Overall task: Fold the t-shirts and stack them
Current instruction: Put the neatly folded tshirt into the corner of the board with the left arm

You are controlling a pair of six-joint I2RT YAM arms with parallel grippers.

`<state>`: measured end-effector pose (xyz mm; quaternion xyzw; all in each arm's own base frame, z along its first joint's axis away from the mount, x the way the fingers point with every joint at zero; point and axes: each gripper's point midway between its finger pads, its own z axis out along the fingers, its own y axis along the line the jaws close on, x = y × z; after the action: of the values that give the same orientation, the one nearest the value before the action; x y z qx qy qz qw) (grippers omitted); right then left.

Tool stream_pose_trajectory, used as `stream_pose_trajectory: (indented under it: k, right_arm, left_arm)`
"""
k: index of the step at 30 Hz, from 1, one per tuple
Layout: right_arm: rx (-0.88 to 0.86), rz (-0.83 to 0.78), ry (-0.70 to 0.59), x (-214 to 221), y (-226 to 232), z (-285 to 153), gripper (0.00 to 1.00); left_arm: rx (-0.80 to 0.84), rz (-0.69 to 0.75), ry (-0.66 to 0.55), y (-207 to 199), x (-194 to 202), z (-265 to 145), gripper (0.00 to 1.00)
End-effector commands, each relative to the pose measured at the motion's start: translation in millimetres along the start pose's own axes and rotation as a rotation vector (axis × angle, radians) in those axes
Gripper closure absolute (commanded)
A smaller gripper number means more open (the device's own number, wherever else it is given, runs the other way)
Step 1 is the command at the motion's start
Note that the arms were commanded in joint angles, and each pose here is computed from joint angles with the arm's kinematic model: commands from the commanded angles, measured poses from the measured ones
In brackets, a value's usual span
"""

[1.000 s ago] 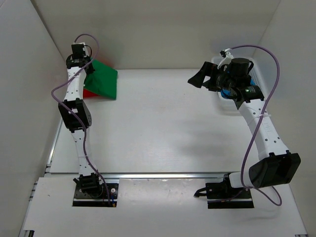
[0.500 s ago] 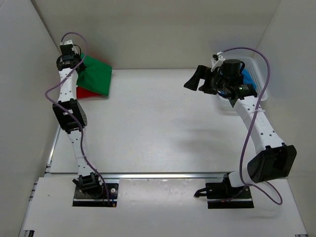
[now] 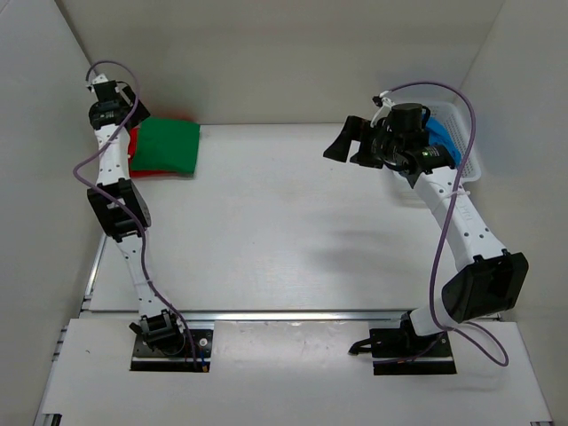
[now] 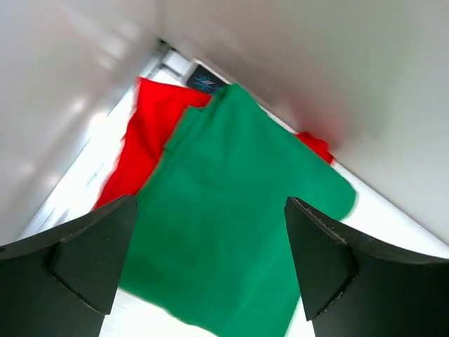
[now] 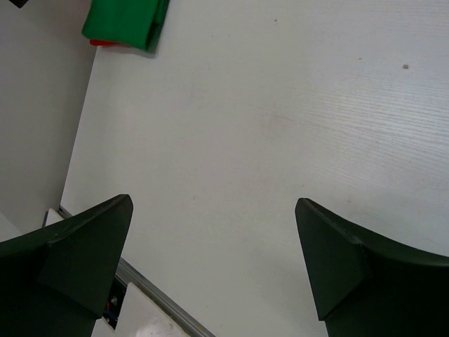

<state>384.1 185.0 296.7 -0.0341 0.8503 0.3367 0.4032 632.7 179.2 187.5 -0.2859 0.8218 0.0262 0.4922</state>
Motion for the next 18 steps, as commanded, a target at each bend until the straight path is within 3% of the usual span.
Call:
stream_pose_trajectory:
  k: [1, 4, 8, 14, 18]
  right_arm:
    - [-0.017, -0.035, -0.031, -11, 15, -6, 0.01]
    - [-0.015, -0.029, -0.015, 0, 16, -9, 0.01]
    - [0.027, -0.016, 0.012, 23, 7, -14, 0.01]
    - [0.146, 0.021, 0.067, 66, -33, -32, 0.01]
    - [0.186, 0.032, 0.0, 79, -43, -61, 0.01]
  left_arm:
    - [-0.043, -0.131, -0.046, 33, -32, -17, 0.02]
    - [0.006, -0.129, -0.01, 25, -27, -34, 0.02]
    - [0.223, -0.078, 0.082, -26, 0, -72, 0.01]
    - [0.391, 0.047, 0.305, -92, 95, -160, 0.01]
    - [0.403, 0.146, 0.355, -89, 155, -230, 0.02]
